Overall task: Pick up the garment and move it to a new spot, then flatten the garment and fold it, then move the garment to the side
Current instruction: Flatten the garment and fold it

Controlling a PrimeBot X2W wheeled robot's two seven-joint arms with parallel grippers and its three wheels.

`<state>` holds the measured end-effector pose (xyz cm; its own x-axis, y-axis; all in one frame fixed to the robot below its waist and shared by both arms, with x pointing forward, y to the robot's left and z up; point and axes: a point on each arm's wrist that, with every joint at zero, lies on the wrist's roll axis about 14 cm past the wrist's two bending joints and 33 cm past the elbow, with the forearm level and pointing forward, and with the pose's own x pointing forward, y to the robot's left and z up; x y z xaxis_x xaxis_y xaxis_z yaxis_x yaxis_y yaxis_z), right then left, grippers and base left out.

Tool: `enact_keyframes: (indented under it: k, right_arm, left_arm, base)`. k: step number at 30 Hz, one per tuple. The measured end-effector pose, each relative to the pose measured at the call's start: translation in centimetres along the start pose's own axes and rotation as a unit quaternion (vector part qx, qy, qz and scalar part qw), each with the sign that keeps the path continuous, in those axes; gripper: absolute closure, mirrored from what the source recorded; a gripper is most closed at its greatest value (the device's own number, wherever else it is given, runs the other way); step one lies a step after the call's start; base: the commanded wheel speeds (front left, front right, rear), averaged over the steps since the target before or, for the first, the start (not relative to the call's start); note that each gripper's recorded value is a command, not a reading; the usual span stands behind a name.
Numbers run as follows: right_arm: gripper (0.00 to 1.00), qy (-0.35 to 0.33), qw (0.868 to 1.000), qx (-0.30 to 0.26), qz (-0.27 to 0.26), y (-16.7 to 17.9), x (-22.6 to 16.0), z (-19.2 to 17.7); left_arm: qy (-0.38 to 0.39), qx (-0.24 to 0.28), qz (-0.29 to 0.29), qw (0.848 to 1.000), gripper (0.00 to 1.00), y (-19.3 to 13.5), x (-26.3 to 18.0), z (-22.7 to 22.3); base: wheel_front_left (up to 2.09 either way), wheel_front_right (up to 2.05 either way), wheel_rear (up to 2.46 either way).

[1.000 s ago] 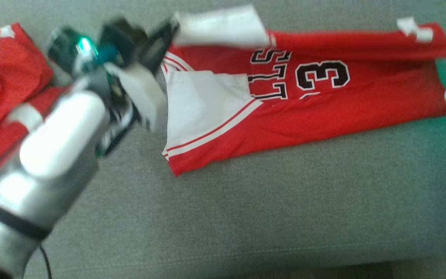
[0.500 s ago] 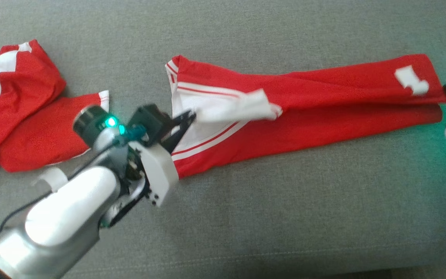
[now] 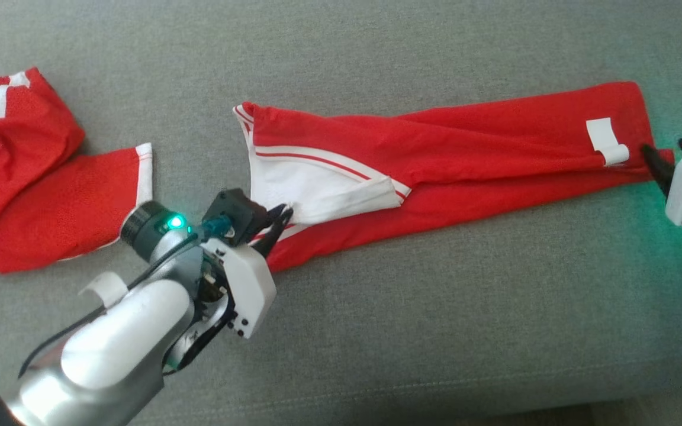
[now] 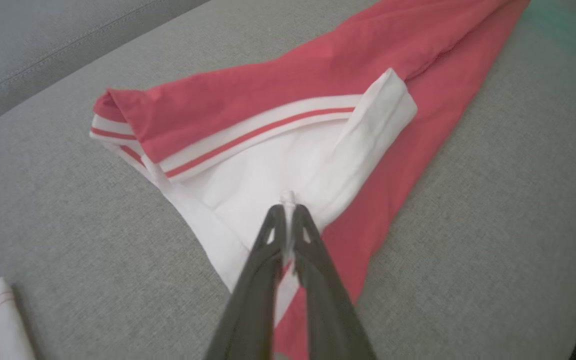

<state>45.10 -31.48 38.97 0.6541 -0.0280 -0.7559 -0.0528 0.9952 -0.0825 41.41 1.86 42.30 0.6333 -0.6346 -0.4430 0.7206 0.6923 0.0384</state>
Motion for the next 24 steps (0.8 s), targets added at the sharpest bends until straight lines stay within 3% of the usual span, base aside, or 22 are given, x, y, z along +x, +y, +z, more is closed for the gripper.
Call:
enact_keyframes:
  k: [8, 13, 17, 20, 24]
  right_arm:
    - [0.00, -0.088, 0.996, 0.014, -0.005, -0.6, -1.9, 3.5]
    - [0.00, -0.197, 0.980, 0.024, -0.006, -0.5, -4.0, 7.3]
    - [0.00, -0.296, 0.955, 0.034, 0.007, 0.9, -6.0, 10.7]
    - [0.00, -0.351, 0.937, -0.001, 0.007, 1.7, -7.4, 11.9]
    - [0.00, -0.371, 0.928, -0.005, 0.010, 2.8, -7.6, 11.3]
  left_arm:
    - [-0.037, -0.011, 0.042, 0.998, 0.00, 1.3, -0.8, 1.8]
    - [-0.121, -0.033, 0.104, 0.987, 0.00, 3.4, -1.9, 5.6]
    - [-0.209, -0.060, 0.172, 0.961, 0.00, 5.9, -3.7, 8.8]
    - [-0.255, -0.106, 0.230, 0.933, 0.00, 7.7, -5.1, 10.0]
    - [-0.286, -0.154, 0.269, 0.907, 0.00, 8.1, -6.6, 10.4]
  base:
    - [0.00, 0.00, 0.00]
    - [0.00, 0.00, 0.00]
    - [0.00, 0.00, 0.00]
    - [0.00, 0.00, 0.00]
    - [0.00, 0.00, 0.00]
